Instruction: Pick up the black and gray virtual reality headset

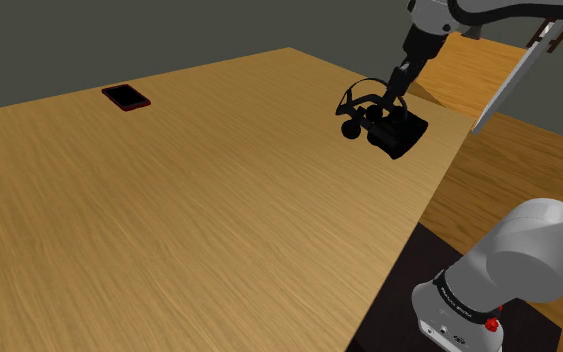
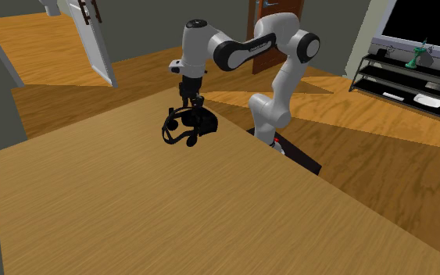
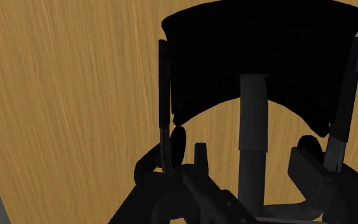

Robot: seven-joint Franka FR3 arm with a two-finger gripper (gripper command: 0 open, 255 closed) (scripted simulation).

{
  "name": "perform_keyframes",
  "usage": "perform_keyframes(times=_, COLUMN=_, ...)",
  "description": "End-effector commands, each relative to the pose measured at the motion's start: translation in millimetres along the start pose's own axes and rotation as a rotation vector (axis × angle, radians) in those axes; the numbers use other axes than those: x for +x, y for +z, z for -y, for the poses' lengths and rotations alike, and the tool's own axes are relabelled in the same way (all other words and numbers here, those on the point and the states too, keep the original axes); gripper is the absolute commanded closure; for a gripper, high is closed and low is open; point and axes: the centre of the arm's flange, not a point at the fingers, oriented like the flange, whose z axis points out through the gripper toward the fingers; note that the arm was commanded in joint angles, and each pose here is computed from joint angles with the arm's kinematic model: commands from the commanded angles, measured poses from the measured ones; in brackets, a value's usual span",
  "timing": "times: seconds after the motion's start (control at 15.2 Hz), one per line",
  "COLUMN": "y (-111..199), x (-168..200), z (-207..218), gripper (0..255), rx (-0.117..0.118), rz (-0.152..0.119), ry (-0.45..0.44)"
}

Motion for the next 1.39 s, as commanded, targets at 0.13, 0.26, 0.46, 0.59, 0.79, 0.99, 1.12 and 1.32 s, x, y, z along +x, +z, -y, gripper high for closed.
perform_keyframes(times=0.13, y=1, x=0, z=0, gripper=255, rx=0.0, rz=0.0, ry=0.0)
perform_keyframes(times=0.26, y=1, x=0, z=0, gripper=255, rx=0.0, rz=0.0, ry=0.0)
perform_keyframes(times=0.46, y=1, x=0, z=0, gripper=255, rx=0.0, rz=0.0, ry=0.0)
perform_keyframes(times=0.59, y=-4, x=0, z=0, gripper=255, rx=0.0, rz=0.0, ry=0.0)
perform_keyframes(times=0.79, y=-20, x=2, z=-3, gripper=255, rx=0.0, rz=0.0, ry=0.0)
perform_keyframes(times=0.99, y=-35, x=3, z=-5, gripper=255, rx=0.0, rz=0.0, ry=0.0)
perform_keyframes(times=1.12, y=-46, x=4, z=-6, gripper=255, rx=0.0, rz=0.0, ry=0.0)
perform_keyframes(times=1.32, y=-61, x=6, z=-8, gripper=255, rx=0.0, rz=0.0, ry=0.0)
